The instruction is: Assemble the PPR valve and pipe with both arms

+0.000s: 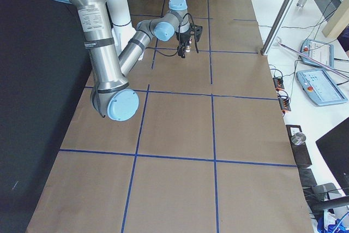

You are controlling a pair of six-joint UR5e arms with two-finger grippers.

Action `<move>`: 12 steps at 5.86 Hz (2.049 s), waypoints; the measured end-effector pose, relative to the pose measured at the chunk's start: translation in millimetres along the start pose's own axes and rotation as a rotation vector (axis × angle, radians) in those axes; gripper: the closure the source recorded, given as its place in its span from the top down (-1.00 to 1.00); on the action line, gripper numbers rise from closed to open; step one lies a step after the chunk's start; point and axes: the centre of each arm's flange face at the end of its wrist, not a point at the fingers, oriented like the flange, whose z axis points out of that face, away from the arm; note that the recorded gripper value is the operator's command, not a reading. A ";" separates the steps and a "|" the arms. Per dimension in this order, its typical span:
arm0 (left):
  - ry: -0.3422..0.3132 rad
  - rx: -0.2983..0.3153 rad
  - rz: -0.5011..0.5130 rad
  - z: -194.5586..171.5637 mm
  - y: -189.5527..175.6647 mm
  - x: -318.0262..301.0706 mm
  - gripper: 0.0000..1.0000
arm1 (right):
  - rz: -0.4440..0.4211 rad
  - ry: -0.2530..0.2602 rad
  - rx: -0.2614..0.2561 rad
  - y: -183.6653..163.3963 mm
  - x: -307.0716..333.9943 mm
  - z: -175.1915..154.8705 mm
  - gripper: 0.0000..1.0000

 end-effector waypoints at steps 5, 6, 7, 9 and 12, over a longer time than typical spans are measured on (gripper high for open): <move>-0.002 -0.118 0.135 -79.6 12.9 -287.6 1.00 | -0.422 0.087 -0.119 -74.8 371.3 -13.3 1.00; 0.016 -0.106 0.133 -91.1 25.3 -359.1 1.00 | -0.433 0.058 -0.123 -75.7 397.2 -13.9 1.00; 0.026 -0.097 0.097 -89.7 37.9 -422.6 1.00 | -0.431 0.029 -0.118 -75.3 404.2 -16.5 1.00; 0.031 -0.111 0.010 -71.3 51.3 -488.5 1.00 | -0.416 0.012 -0.093 -76.6 409.4 -27.3 1.00; 0.035 -0.130 -0.024 -64.7 49.0 -499.4 1.00 | -0.409 0.012 -0.090 -76.8 409.8 -28.4 1.00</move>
